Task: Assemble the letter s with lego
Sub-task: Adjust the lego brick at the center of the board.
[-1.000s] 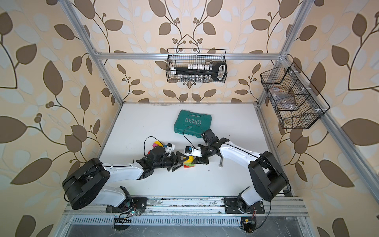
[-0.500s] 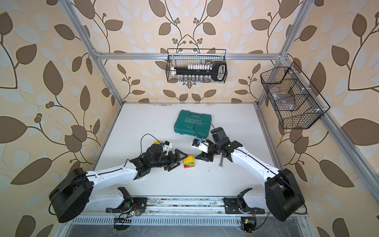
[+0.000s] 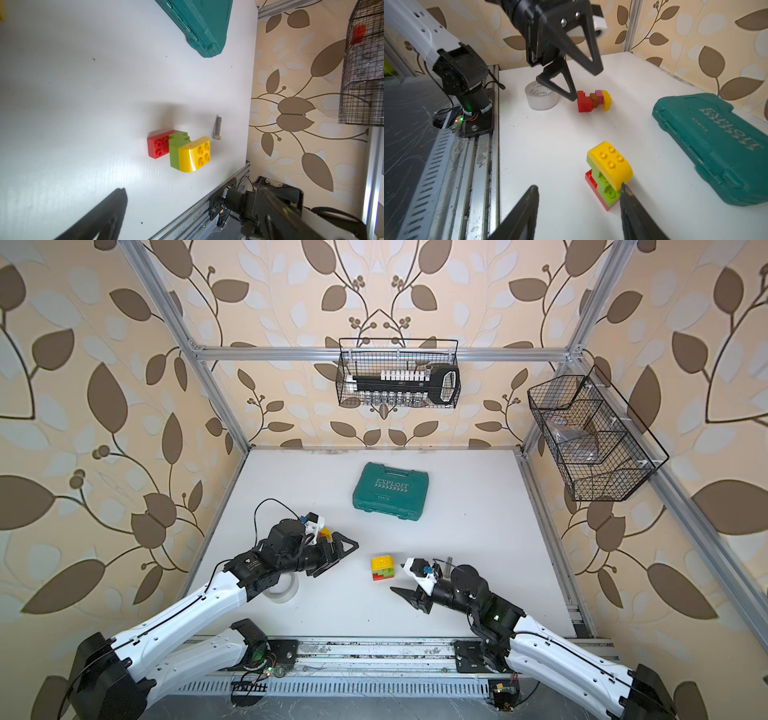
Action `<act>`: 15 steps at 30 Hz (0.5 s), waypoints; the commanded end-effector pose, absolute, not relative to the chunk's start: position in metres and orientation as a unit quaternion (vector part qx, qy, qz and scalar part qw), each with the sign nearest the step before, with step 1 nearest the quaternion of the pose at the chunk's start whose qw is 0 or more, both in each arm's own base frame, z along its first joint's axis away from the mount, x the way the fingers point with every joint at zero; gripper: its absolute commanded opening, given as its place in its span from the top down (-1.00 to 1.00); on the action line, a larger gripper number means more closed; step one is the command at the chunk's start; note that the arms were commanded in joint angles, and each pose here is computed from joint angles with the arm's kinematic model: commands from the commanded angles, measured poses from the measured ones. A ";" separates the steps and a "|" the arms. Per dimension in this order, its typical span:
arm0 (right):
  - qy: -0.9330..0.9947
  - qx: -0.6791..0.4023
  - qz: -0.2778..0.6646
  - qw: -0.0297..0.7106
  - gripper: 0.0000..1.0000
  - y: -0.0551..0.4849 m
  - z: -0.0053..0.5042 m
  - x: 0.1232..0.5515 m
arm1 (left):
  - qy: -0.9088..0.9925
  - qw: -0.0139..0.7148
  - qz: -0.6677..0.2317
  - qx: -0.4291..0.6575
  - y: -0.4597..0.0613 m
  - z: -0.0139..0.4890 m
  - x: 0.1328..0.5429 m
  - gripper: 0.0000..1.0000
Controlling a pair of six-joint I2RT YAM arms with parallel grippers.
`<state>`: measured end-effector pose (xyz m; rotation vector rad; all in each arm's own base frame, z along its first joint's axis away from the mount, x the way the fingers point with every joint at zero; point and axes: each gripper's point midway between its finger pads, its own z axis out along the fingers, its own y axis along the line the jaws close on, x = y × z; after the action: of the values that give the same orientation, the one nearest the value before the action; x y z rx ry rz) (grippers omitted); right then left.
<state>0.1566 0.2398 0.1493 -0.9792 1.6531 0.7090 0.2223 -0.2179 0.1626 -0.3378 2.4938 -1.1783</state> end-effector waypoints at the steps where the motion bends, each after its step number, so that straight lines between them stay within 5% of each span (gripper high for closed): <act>1: 0.714 -0.343 0.255 0.554 -0.17 0.235 0.143 0.173 | 0.892 0.197 -0.394 -0.102 -0.213 0.173 0.230 -0.98; 15: 0.737 -0.373 0.190 0.531 -0.29 0.250 0.085 0.200 | 0.899 0.203 -0.375 -0.101 -0.207 0.182 0.245 -0.98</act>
<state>0.1892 0.2456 0.0728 -0.9267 1.8137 0.4321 0.2363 -0.2078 0.1673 -0.3194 2.5462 -1.0638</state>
